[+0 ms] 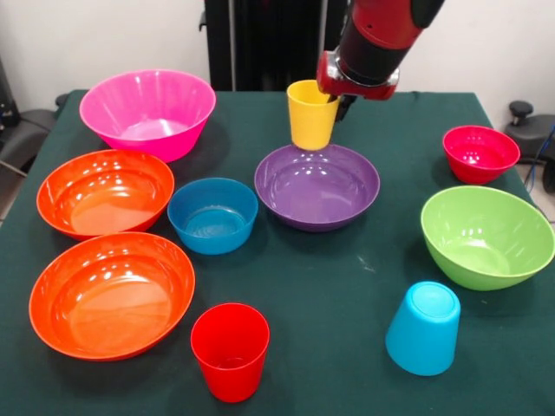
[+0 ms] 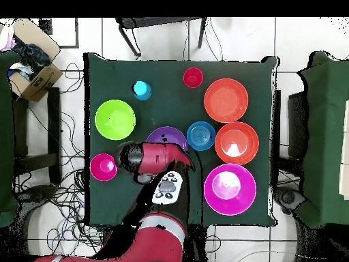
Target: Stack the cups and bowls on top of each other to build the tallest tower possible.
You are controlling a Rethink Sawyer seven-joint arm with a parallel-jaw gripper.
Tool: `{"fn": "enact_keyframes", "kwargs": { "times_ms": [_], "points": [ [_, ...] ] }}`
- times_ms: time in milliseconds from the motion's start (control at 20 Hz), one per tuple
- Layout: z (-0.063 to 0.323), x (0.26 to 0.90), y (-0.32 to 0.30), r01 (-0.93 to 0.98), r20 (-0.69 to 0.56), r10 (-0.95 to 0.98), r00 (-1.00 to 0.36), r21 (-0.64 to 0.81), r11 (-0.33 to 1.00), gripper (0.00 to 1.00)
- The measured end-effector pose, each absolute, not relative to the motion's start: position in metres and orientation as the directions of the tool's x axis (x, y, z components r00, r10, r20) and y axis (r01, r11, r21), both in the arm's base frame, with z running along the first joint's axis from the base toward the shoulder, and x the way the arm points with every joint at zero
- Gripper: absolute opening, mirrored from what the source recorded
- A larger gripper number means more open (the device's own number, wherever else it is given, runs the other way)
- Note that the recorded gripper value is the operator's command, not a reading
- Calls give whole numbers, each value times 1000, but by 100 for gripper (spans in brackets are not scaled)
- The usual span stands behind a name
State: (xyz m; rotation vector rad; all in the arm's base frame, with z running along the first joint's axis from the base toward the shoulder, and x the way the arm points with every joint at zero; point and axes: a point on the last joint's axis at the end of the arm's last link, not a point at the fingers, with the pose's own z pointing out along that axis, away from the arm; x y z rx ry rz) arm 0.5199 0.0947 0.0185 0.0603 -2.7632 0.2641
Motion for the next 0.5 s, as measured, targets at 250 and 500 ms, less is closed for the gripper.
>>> {"fn": "enact_keyframes", "kwargs": {
  "times_ms": [250,500],
  "points": [
    [19,511,91,-70,375,3,-927,-181,981,0],
    [19,509,90,-69,377,6,-926,-184,981,0]
  ]
}}
